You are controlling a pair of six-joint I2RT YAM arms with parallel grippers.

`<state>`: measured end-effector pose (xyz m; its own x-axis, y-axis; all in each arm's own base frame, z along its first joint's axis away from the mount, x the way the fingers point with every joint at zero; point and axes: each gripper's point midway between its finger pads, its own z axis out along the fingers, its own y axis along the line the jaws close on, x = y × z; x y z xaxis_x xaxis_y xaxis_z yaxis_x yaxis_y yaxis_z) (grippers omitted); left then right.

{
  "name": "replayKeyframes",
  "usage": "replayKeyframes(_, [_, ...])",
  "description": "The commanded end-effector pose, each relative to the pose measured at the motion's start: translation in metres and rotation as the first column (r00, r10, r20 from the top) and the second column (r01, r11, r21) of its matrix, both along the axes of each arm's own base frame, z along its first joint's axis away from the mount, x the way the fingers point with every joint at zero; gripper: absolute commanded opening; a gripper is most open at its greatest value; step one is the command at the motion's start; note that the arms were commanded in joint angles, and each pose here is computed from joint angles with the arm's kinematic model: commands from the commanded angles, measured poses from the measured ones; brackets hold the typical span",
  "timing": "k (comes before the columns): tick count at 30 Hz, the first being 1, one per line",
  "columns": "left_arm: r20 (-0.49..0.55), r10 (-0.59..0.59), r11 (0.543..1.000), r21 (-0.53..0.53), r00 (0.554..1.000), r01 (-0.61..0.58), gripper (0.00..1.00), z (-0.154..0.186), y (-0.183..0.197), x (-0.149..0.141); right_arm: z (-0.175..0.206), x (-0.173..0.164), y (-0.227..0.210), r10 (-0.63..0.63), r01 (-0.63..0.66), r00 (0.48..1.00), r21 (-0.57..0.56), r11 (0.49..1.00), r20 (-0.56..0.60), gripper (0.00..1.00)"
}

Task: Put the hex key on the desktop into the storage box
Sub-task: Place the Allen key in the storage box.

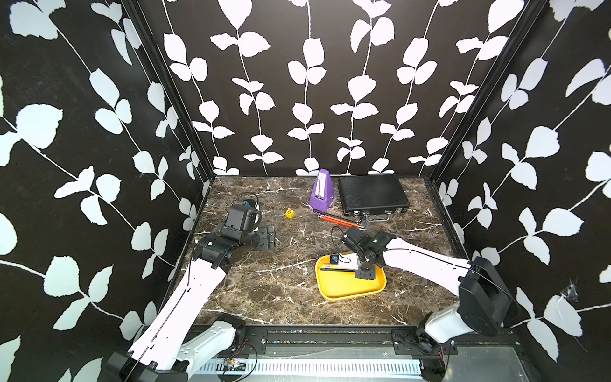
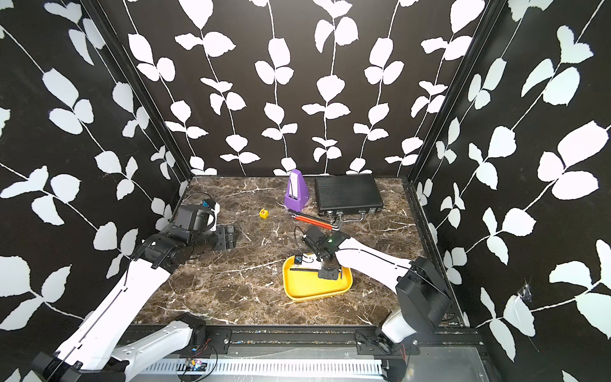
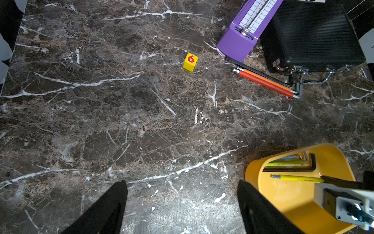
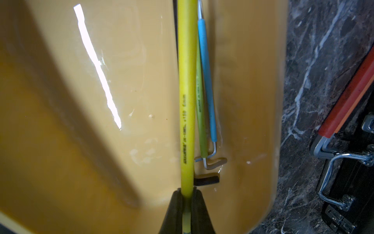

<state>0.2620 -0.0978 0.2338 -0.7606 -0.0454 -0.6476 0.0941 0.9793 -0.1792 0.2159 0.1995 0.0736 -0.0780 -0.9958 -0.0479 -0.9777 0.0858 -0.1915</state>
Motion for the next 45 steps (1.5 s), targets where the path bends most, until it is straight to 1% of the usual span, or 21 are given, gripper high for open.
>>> replayKeyframes(1, [0.019,0.001,1.000,-0.011,1.000,-0.001,0.86,0.003,0.000,-0.001,-0.013,-0.004,0.000,0.033,-0.034,0.999,-0.043,0.999,-0.022,0.00])
replayKeyframes(6, [0.017,0.002,1.000,-0.013,1.000,-0.002,0.86,0.002,0.000,-0.001,-0.027,-0.004,0.010,0.038,-0.041,0.998,-0.059,0.997,-0.054,0.00])
replayKeyframes(13, [0.013,0.001,1.000,-0.013,1.000,-0.001,0.86,0.002,-0.001,-0.001,-0.040,0.004,0.014,-0.007,0.003,0.999,-0.090,0.996,-0.046,0.00])
replayKeyframes(16, [0.014,-0.001,1.000,-0.011,1.000,0.001,0.86,0.002,-0.001,-0.001,-0.040,0.005,0.014,-0.021,0.017,0.999,-0.090,0.996,-0.040,0.08])
replayKeyframes(19, [0.012,-0.001,1.000,-0.011,1.000,0.001,0.86,0.002,-0.001,-0.001,-0.036,0.007,0.014,-0.032,0.030,0.999,-0.087,0.996,-0.025,0.22])
replayKeyframes(20, [0.011,-0.002,1.000,-0.010,1.000,0.003,0.86,0.001,-0.001,0.000,-0.034,0.007,0.014,-0.035,0.033,0.999,-0.086,0.996,-0.022,0.25])
replayKeyframes(22, [0.008,-0.004,1.000,-0.011,1.000,0.004,0.86,0.000,-0.002,0.000,-0.029,0.008,0.015,-0.037,0.036,0.999,-0.073,0.997,-0.014,0.28])
replayKeyframes(26, [0.001,-0.006,1.000,-0.013,1.000,0.006,0.86,-0.002,-0.003,0.000,-0.017,0.014,0.015,-0.036,0.037,0.999,-0.064,0.997,0.018,0.29])
replayKeyframes(28, [-0.005,-0.007,1.000,-0.015,1.000,0.007,0.86,-0.004,-0.004,0.001,-0.004,0.026,0.019,-0.054,0.057,0.996,-0.036,0.998,0.073,0.29])
replayKeyframes(31, [-0.006,-0.010,1.000,-0.015,1.000,0.010,0.86,-0.005,-0.005,0.002,0.020,0.050,0.025,-0.138,0.131,0.984,0.071,0.989,0.115,0.31])
replayKeyframes(34, [-0.006,-0.015,1.000,-0.012,1.000,0.015,0.86,-0.006,-0.006,0.004,0.037,0.080,0.026,-0.243,0.223,0.964,0.161,0.961,0.112,0.32])
replayKeyframes(37, [-0.005,-0.020,1.000,-0.013,1.000,0.020,0.86,-0.005,-0.007,0.006,0.044,0.109,0.026,-0.321,0.296,0.942,0.201,0.934,0.102,0.33])
replayKeyframes(41, [-0.001,-0.020,1.000,-0.008,1.000,0.020,0.86,-0.004,-0.007,0.008,0.028,0.139,0.018,-0.403,0.390,0.912,0.147,0.909,0.071,0.32])
replayKeyframes(45, [-0.003,-0.022,1.000,-0.001,1.000,0.022,0.86,-0.004,-0.007,0.009,0.020,0.166,0.024,-0.453,0.439,0.889,0.158,0.884,0.066,0.33])
